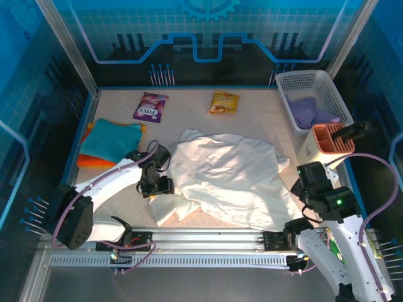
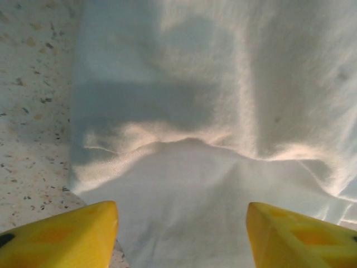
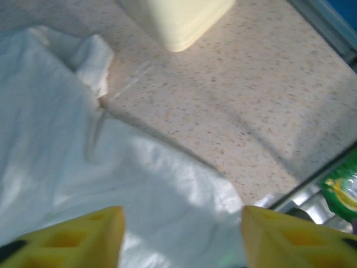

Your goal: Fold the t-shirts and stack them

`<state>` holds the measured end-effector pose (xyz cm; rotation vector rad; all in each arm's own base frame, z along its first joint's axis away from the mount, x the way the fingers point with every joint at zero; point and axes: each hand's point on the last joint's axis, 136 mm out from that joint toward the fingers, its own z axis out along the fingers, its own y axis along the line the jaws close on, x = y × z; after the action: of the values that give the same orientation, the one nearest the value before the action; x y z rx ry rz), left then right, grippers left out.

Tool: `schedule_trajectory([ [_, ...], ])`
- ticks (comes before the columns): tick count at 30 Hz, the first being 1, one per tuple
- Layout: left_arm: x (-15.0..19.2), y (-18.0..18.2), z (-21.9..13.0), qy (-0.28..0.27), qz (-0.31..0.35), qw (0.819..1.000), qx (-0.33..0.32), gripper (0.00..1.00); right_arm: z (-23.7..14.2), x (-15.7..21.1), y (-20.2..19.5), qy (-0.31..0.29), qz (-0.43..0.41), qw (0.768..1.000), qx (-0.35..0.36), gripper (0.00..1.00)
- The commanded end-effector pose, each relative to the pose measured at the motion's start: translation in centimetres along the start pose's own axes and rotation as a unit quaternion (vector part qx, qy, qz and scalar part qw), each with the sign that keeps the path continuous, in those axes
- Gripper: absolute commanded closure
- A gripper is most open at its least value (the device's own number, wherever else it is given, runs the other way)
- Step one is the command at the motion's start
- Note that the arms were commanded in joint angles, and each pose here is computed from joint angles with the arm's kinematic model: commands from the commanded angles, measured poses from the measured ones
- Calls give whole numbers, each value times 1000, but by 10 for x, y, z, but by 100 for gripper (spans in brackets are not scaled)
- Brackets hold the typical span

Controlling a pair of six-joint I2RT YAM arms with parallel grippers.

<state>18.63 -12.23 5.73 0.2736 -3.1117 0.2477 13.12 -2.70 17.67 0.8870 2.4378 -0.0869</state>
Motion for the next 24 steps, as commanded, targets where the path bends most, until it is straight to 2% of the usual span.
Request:
schedule_trajectory([
  [1, -37, -21, -22, -48, 29, 998, 23, 31, 17, -1, 36, 16, -28, 998, -56, 30],
  [4, -74, -34, -32, -77, 31, 996, 38, 30, 31, -1, 69, 27, -67, 992, -103, 23],
  [9, -133, -47, -27, -94, 9, 992, 82, 29, 49, -10, 111, 17, -125, 981, -149, 8],
  [12, -168, -53, -23, -102, 4, 990, 99, 30, 55, -8, 140, 26, -164, 967, -194, 6],
  [15, -205, -59, -19, -111, -6, 988, 110, 31, 68, -6, 150, 35, -182, 963, -195, 5],
  [21, -266, -69, -6, -136, -4, 986, 100, 44, 73, 1, 170, 54, -193, 951, -233, 4],
  [24, -285, -71, -1, -147, -5, 985, 90, 46, 70, 0, 175, 49, -197, 947, -248, 5],
])
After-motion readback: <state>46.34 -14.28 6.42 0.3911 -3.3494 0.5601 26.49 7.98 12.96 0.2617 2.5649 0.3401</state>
